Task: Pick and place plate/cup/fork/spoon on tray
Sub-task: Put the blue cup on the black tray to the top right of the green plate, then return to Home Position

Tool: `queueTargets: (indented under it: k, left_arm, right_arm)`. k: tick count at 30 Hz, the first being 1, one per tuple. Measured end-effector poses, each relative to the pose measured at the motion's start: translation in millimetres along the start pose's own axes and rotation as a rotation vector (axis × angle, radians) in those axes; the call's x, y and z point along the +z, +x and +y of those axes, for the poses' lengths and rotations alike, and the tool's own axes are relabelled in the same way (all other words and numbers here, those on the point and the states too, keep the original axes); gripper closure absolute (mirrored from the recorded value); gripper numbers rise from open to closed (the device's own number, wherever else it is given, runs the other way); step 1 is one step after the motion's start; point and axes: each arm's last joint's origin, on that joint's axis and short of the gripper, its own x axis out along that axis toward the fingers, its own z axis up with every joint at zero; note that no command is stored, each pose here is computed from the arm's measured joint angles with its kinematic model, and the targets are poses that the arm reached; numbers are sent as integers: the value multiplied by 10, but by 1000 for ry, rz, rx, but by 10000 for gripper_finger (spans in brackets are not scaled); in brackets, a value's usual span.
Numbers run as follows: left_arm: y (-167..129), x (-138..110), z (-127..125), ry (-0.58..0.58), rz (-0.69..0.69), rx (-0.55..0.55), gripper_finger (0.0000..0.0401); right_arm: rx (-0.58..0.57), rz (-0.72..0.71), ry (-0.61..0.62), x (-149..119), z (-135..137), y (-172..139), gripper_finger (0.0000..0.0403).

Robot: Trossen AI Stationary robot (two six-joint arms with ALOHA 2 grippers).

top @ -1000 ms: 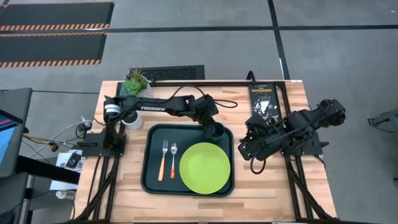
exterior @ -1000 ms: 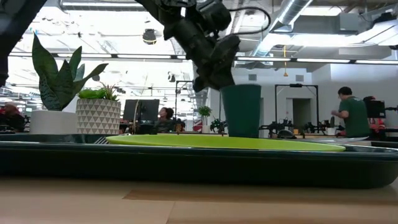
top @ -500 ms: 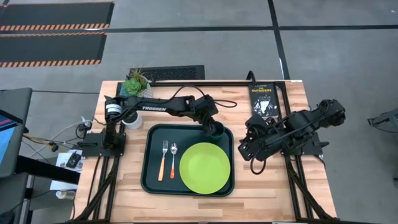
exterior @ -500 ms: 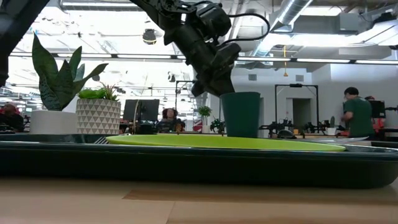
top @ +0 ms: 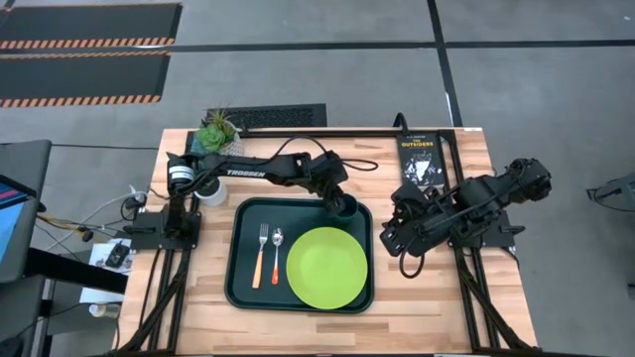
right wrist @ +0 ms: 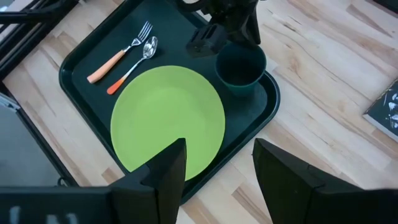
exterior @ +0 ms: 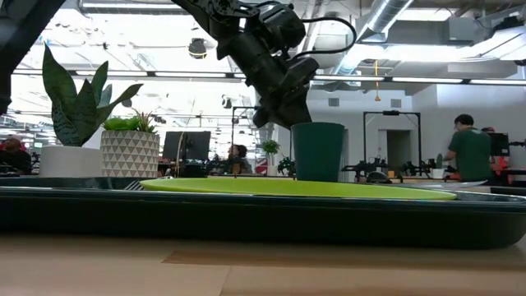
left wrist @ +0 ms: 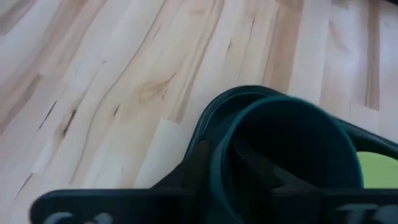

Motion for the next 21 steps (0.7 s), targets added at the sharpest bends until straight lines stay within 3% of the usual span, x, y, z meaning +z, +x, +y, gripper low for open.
queueTargets:
  k: [13, 21]
  left_arm:
    - [-68, 163, -38, -11, -78, -60, 236]
    - [-532, 527, -133, -4, -15, -97, 211]
  right_arm:
    - [-7, -15, 0, 11, -4, 4, 193]
    - [9, -87, -18, 173, -99, -29, 193]
